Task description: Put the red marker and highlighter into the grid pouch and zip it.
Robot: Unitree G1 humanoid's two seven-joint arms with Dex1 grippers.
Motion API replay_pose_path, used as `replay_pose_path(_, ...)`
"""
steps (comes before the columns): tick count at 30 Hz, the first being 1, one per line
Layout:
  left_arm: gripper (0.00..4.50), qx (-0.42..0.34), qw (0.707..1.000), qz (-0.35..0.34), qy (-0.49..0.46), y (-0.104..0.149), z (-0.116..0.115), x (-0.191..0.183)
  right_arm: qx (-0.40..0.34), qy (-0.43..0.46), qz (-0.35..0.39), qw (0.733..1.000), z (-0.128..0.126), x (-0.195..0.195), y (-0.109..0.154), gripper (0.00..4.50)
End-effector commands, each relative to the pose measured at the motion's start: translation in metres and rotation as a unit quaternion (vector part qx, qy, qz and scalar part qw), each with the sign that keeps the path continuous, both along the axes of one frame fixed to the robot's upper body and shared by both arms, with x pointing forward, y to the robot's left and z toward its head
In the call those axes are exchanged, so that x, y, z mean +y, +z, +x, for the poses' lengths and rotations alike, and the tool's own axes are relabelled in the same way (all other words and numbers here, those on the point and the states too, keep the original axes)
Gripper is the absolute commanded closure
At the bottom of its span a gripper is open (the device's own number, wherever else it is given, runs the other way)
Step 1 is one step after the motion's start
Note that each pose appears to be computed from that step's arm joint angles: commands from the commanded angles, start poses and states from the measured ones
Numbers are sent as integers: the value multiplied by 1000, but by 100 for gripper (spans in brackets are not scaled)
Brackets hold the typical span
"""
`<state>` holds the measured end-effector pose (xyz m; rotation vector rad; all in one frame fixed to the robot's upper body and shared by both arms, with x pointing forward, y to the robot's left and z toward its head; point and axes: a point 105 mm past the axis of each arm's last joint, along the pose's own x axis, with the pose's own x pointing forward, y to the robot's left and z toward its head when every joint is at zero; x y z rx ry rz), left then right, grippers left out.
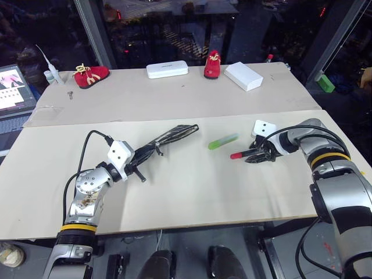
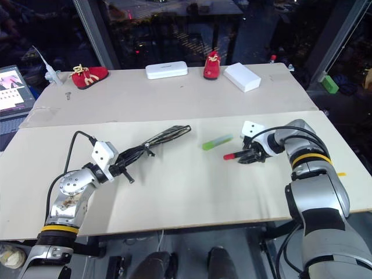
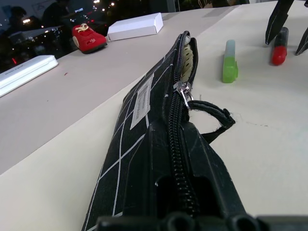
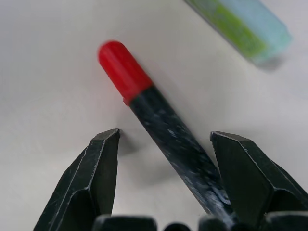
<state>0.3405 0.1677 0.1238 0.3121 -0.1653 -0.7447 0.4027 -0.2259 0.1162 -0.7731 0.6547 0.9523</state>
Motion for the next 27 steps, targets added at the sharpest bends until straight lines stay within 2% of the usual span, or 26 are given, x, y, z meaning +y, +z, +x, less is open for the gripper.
replay_pose_path(1,450,-30,1000,-3,-3,19,2,2,15,-20,-15,1000,-5,-14,-9,169)
replay_pose_path(4,450,-31,1000,-3,-5,20,3,1,15,-20,0,1000,-5,-11,-8,250)
replay_pose_path(6,450,-31,999,-3,-6,20,3,0,20,-14,8,1000,-7,-9,-7,330)
replay_pose_path(8,450,-31,999,-3,-7,20,3,0,26,-8,15,1000,-8,-8,-7,391)
replay_pose_path(9,450,-31,999,-3,-8,20,2,0,30,-5,16,999,-10,-8,-7,405)
replay_pose_path(14,450,-30,999,-3,-10,19,2,-2,19,13,29,999,-9,-3,-3,405)
replay_pose_path(16,450,-30,999,-3,-11,19,2,-2,-21,31,51,998,-2,10,12,405)
replay_pose_path(19,450,-27,1000,-2,-12,17,1,-2,-49,109,66,991,-6,29,35,405)
replay_pose_path(23,450,-22,1000,0,-14,13,-1,-3,-140,236,46,961,-22,66,77,405)
replay_pose_path(25,450,-20,1000,0,-14,11,-2,-3,-198,251,37,947,-21,85,92,405)
replay_pose_path(27,450,-18,1000,-1,-15,10,-2,-4,-245,273,9,930,-24,105,95,405)
